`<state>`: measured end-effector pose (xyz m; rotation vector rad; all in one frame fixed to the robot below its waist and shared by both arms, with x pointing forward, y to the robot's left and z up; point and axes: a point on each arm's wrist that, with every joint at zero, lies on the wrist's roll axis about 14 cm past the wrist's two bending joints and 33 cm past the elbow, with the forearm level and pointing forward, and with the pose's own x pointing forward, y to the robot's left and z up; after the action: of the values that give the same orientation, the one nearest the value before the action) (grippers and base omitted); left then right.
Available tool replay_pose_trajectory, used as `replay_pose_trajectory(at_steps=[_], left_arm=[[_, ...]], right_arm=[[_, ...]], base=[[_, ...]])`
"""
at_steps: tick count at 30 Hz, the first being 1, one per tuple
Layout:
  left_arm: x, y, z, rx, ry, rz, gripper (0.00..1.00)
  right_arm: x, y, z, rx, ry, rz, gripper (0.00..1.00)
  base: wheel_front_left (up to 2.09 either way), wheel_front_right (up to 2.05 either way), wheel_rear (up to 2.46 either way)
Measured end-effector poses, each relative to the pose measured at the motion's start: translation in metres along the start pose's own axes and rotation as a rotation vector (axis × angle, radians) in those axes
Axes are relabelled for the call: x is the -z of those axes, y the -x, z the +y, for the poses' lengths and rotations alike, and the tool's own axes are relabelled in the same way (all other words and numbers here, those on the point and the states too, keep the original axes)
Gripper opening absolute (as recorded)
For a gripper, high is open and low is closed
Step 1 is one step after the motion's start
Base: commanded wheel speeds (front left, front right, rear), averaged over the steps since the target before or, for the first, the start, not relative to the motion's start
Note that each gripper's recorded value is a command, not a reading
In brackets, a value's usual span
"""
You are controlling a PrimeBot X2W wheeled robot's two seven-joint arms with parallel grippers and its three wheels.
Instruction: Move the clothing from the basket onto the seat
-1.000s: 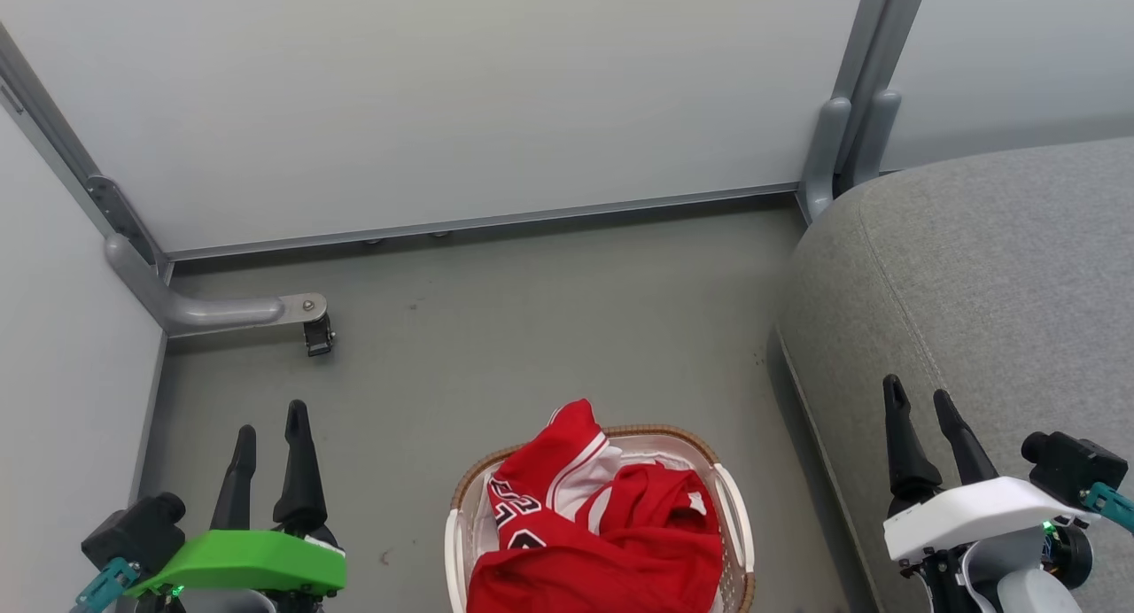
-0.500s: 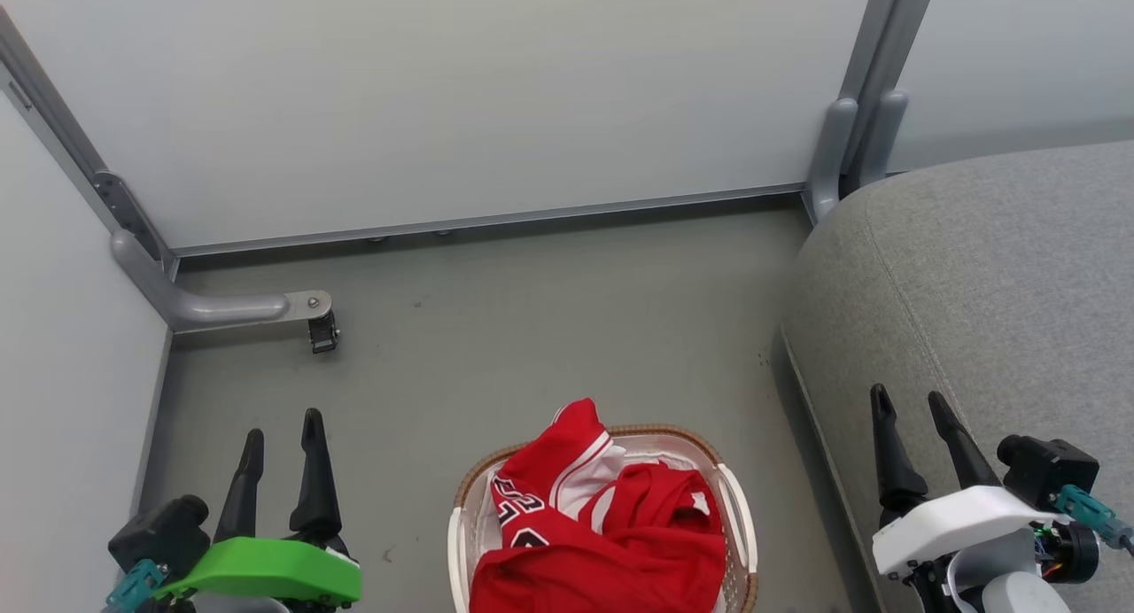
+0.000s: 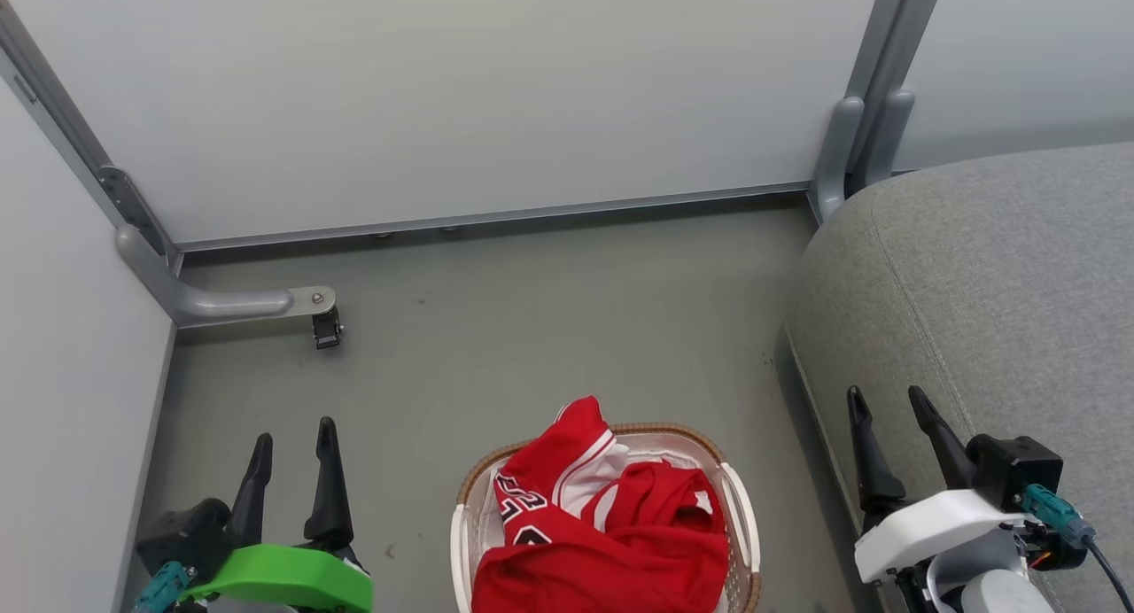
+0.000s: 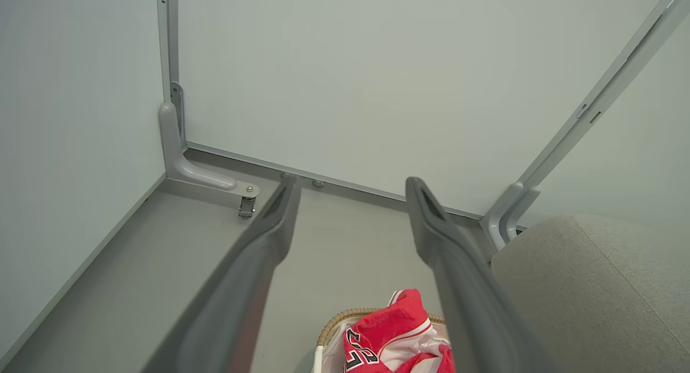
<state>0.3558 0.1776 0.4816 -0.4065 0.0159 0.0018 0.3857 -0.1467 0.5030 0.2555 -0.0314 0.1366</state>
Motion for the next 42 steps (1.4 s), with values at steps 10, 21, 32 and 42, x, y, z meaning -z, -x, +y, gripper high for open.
replay_pose_trajectory(at_steps=[10,21,32,42], left_arm=[[0.007,0.004,0.002,0.001,-0.052,0.015,1.00],[0.014,0.008,0.002,0.008,-0.107,0.029,1.00],[0.014,0.008,0.002,0.015,-0.136,0.026,1.00],[0.013,0.008,0.001,0.019,-0.139,0.022,1.00]], right_arm=[[0.000,-0.003,0.006,-0.029,0.074,-0.005,1.00],[-0.001,-0.003,0.011,-0.054,0.140,-0.016,1.00],[-0.001,-0.004,0.013,-0.065,0.171,-0.021,1.00],[-0.002,-0.005,0.012,-0.060,0.169,-0.022,1.00]], base=[[0.00,0.00,0.00],[0.00,0.00,0.00],[0.00,0.00,0.00],[0.00,0.00,0.00]])
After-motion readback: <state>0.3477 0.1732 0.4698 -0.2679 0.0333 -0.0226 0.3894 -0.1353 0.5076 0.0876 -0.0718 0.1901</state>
